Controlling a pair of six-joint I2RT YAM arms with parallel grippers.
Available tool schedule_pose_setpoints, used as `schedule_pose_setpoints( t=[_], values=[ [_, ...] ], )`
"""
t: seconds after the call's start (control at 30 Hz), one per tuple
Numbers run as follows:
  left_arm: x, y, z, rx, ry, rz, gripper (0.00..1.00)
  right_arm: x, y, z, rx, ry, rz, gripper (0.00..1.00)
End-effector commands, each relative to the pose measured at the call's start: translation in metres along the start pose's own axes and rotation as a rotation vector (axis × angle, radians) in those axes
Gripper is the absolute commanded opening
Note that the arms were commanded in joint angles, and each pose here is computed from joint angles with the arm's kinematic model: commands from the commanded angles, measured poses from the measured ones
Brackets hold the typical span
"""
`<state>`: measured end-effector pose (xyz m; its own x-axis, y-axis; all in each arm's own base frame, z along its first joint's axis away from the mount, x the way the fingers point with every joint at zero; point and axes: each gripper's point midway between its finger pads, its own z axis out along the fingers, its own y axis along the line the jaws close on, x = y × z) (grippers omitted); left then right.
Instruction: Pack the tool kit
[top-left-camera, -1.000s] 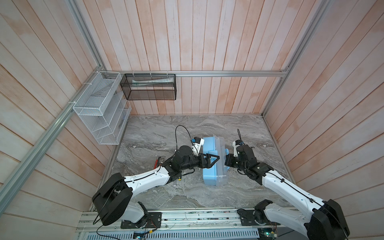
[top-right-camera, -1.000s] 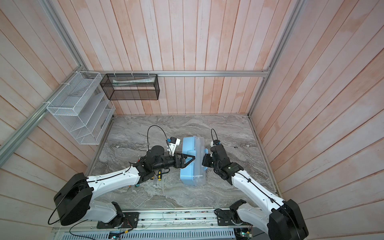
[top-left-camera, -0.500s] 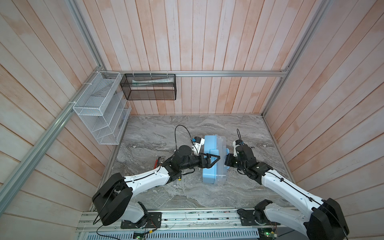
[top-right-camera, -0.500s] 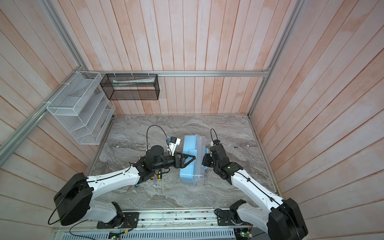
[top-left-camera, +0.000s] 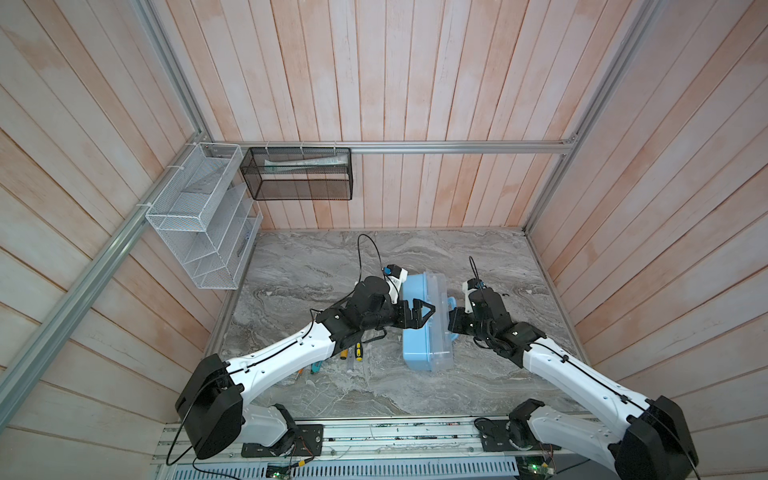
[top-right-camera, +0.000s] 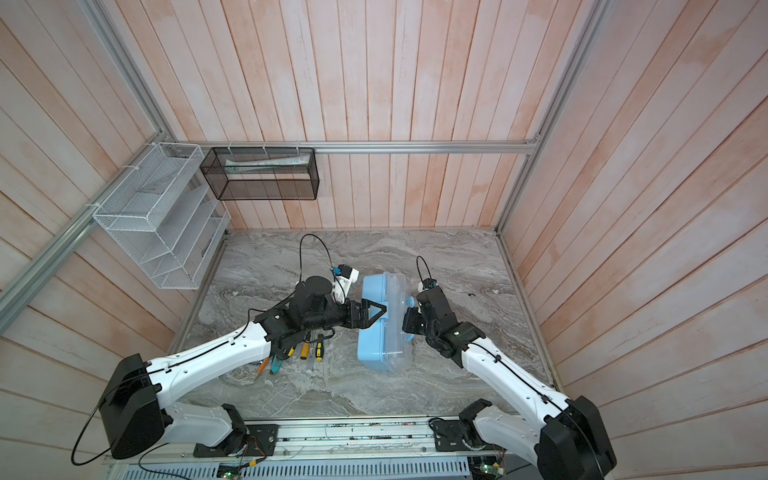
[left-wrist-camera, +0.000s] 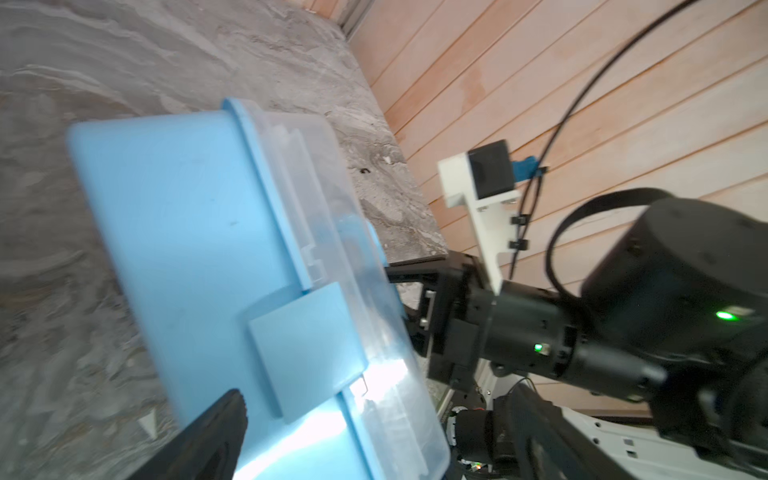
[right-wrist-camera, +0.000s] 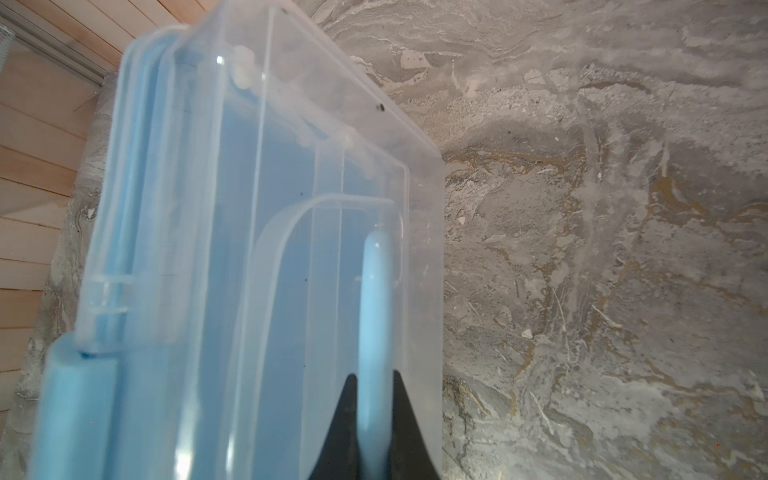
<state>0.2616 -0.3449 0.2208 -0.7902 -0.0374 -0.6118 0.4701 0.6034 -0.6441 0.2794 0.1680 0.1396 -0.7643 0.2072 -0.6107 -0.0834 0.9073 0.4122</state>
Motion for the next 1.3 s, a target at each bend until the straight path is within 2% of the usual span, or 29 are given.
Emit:
schedule_pose_setpoints(
  t=[0.0, 0.37, 0.93, 1.27],
  values=[
    [0.007, 0.017, -0.002, -0.083, 0.050, 0.009, 1.00, -0.015, 0.012, -0.007, -0.026, -0.037, -0.045, 0.00],
    [0.001, -0.007, 0.008, 0.000, 0.069, 0.026, 1.00, -0.012, 0.014, -0.003, -0.038, -0.018, -0.052, 0.00],
    [0.019, 0.003, 0.034, -0.026, 0.170, 0.009, 1.00, -0.012, 0.024, 0.003, -0.067, -0.014, -0.072, 0.00],
    [0.034, -0.031, 0.046, 0.251, 0.195, -0.038, 1.00, -0.007, 0.035, 0.010, -0.099, 0.001, -0.079, 0.00]
  ],
)
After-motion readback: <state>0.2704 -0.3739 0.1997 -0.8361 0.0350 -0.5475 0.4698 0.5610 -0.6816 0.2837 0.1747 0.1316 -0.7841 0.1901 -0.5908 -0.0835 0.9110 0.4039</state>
